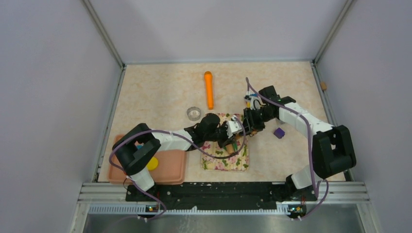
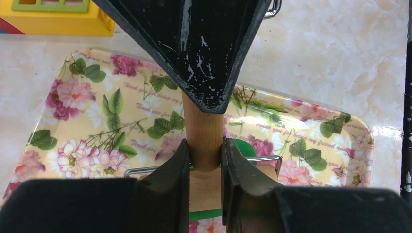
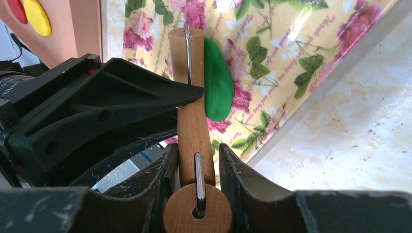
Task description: Roll out the dumpling wrappers from the dough
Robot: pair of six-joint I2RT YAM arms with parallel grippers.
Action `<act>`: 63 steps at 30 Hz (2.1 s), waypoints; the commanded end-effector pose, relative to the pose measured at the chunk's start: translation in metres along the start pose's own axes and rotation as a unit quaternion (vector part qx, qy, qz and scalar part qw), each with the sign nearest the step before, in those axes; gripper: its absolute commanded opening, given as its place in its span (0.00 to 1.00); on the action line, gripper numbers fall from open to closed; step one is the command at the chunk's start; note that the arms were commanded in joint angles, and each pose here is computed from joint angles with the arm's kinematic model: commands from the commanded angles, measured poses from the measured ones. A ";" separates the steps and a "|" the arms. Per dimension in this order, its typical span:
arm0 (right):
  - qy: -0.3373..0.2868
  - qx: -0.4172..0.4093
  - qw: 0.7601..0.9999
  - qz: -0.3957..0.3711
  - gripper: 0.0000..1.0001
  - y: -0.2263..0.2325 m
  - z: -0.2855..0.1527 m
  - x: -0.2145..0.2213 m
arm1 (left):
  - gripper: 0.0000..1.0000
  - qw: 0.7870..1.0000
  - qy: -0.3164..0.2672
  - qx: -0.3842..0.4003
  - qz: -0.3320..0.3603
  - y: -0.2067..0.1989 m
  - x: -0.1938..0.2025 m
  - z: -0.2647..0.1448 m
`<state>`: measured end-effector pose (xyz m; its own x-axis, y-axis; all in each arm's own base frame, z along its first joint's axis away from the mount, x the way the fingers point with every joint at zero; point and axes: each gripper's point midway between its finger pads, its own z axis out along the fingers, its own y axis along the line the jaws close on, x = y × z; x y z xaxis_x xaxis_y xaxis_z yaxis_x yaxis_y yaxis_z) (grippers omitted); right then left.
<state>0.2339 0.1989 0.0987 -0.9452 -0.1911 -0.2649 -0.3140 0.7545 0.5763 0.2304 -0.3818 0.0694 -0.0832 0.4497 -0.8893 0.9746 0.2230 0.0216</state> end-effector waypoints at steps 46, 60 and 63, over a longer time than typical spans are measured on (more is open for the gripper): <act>-0.021 0.078 0.991 -0.105 0.00 0.013 -0.018 -0.036 | 0.00 1.000 0.011 0.001 -0.028 0.012 -0.018 -0.029; -0.010 0.054 0.994 -0.097 0.00 0.016 -0.009 -0.036 | 0.00 0.999 0.035 0.015 -0.039 0.001 -0.002 -0.040; -0.001 0.055 0.995 -0.087 0.00 0.011 0.000 -0.031 | 0.00 0.998 0.044 0.010 -0.041 0.002 0.006 -0.041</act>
<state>0.2424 0.2240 0.1245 -0.8890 -0.3301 -0.3173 -0.4522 0.7415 0.4957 0.2353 -0.3574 0.0895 -0.1443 0.4790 -0.8659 0.9677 0.2512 -0.0223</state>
